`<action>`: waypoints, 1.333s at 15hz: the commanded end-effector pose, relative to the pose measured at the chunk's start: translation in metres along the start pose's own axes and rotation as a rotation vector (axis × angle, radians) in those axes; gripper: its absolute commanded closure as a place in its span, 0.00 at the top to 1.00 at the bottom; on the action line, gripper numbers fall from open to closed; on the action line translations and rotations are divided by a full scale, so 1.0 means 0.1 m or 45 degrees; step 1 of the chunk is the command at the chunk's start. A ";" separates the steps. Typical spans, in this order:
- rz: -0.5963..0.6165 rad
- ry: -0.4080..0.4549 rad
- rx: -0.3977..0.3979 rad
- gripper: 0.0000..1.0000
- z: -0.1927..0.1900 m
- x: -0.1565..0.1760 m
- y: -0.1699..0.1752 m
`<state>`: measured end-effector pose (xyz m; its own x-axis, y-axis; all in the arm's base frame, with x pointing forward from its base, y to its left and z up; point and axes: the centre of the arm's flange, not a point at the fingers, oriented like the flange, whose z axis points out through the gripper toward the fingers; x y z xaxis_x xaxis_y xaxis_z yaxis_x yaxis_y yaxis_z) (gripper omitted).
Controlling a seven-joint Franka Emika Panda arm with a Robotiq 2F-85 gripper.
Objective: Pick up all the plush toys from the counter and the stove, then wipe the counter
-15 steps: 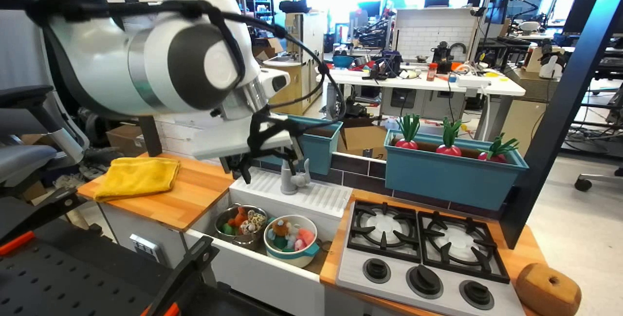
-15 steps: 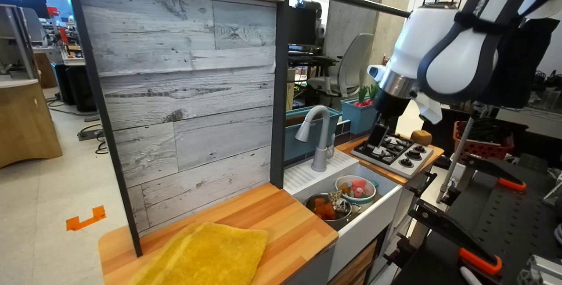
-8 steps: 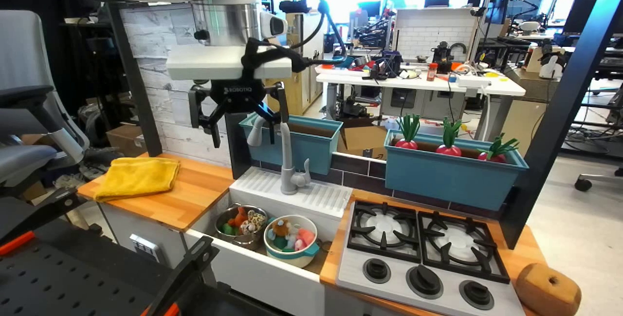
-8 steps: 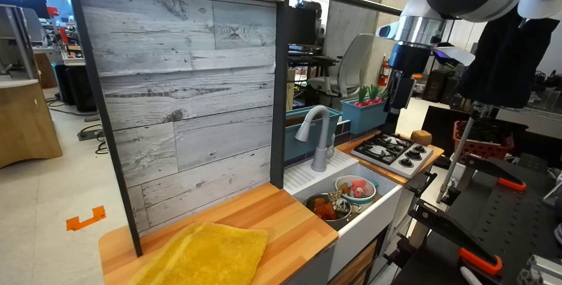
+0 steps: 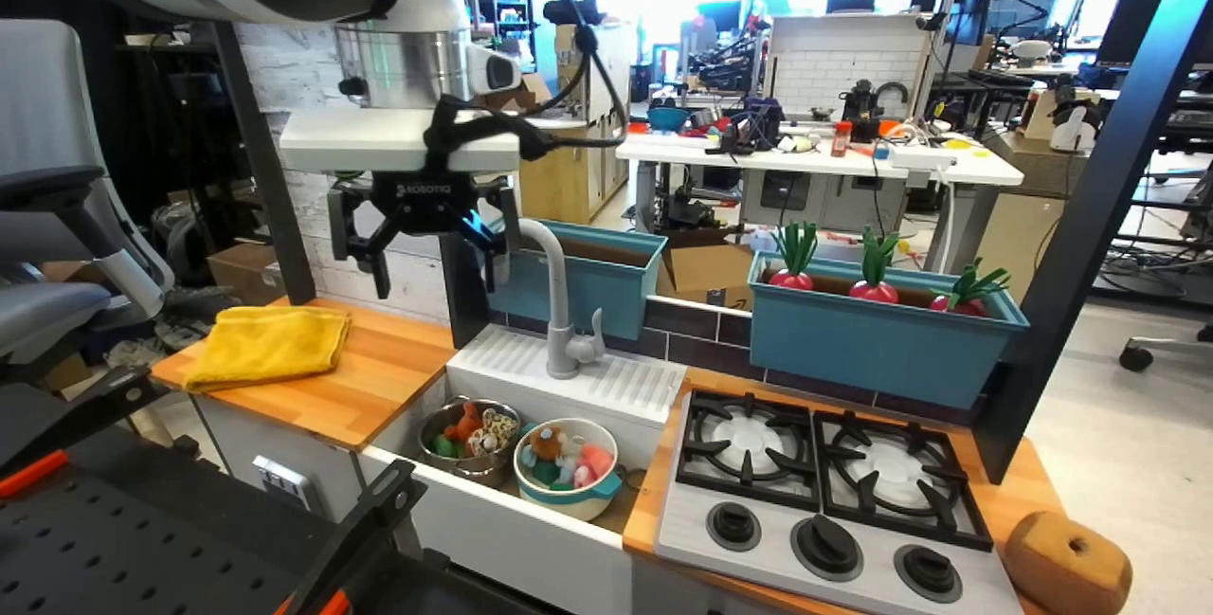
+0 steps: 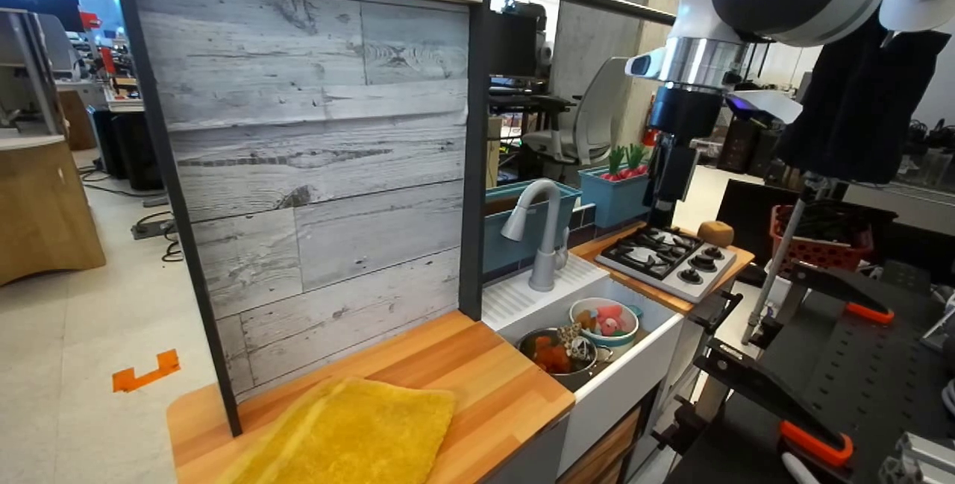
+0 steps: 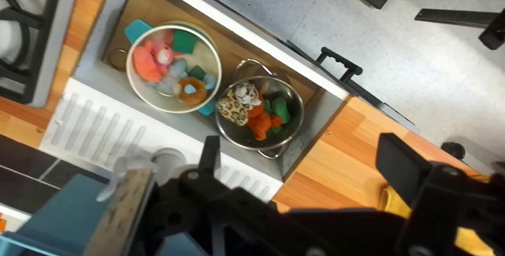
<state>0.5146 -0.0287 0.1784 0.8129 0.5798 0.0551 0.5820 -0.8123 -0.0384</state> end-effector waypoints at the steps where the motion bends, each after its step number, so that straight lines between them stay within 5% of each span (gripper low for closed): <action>1: -0.019 0.053 -0.001 1.00 0.13 0.58 -0.70; 8: 0.337 0.204 0.230 1.00 0.70 1.83 -1.92; 9: 0.344 0.175 0.241 1.00 0.77 1.88 -1.98; 10: 0.270 0.159 0.200 1.00 0.55 1.59 -1.99; 14: 0.310 0.150 0.232 1.00 0.79 1.73 -2.01; 16: 0.351 0.025 0.310 1.00 0.71 1.71 -2.02; 20: 0.364 -0.058 0.189 1.00 0.79 1.98 -2.09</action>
<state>0.5378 0.2425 0.1141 0.9347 0.3553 0.0096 0.3455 -0.9021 -0.2585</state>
